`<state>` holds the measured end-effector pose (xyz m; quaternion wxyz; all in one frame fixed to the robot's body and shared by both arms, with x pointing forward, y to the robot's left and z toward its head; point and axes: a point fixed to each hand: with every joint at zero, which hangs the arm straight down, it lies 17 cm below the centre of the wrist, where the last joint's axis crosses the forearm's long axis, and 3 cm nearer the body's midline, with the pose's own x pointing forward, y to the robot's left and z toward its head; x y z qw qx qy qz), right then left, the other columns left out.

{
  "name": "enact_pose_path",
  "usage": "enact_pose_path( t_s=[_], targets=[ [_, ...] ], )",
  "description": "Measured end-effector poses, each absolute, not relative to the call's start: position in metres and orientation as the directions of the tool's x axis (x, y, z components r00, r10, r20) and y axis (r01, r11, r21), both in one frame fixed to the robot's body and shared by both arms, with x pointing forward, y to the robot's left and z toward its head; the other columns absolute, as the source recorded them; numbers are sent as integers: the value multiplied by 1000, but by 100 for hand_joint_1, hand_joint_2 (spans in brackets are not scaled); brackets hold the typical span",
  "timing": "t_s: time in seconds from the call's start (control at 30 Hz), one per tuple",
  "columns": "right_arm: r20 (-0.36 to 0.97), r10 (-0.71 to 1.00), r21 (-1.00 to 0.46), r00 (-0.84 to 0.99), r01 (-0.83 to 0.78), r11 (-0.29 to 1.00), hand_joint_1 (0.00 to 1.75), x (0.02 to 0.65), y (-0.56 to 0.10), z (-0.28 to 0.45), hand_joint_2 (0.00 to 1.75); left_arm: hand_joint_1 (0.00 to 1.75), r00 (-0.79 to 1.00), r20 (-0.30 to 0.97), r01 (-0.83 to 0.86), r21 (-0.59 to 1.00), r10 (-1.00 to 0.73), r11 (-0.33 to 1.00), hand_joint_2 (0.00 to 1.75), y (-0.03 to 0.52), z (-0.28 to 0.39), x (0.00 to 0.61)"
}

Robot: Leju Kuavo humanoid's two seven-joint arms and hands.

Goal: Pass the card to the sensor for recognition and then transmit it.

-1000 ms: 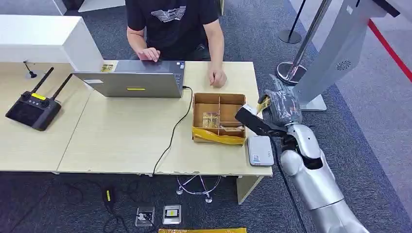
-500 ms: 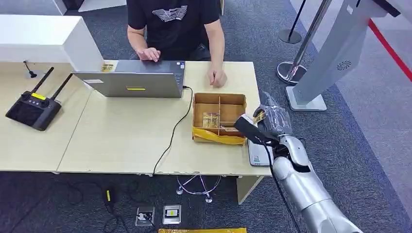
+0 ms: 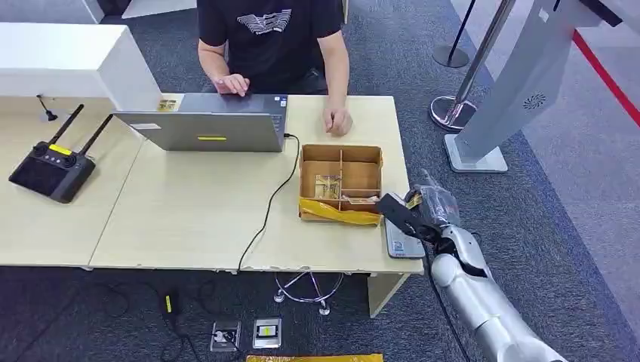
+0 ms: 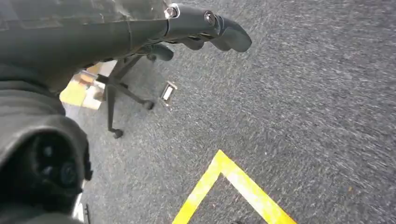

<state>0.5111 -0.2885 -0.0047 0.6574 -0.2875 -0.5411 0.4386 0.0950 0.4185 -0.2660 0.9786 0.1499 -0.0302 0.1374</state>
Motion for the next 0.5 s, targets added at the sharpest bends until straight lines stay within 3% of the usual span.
enact_pose_path(
  t_s=[0.5],
  targets=[
    [461,880,-840,113,-265,473,175,499,-328,-23,175,0,965,81,-264,286,251,921,0,417,-266,92]
  ],
)
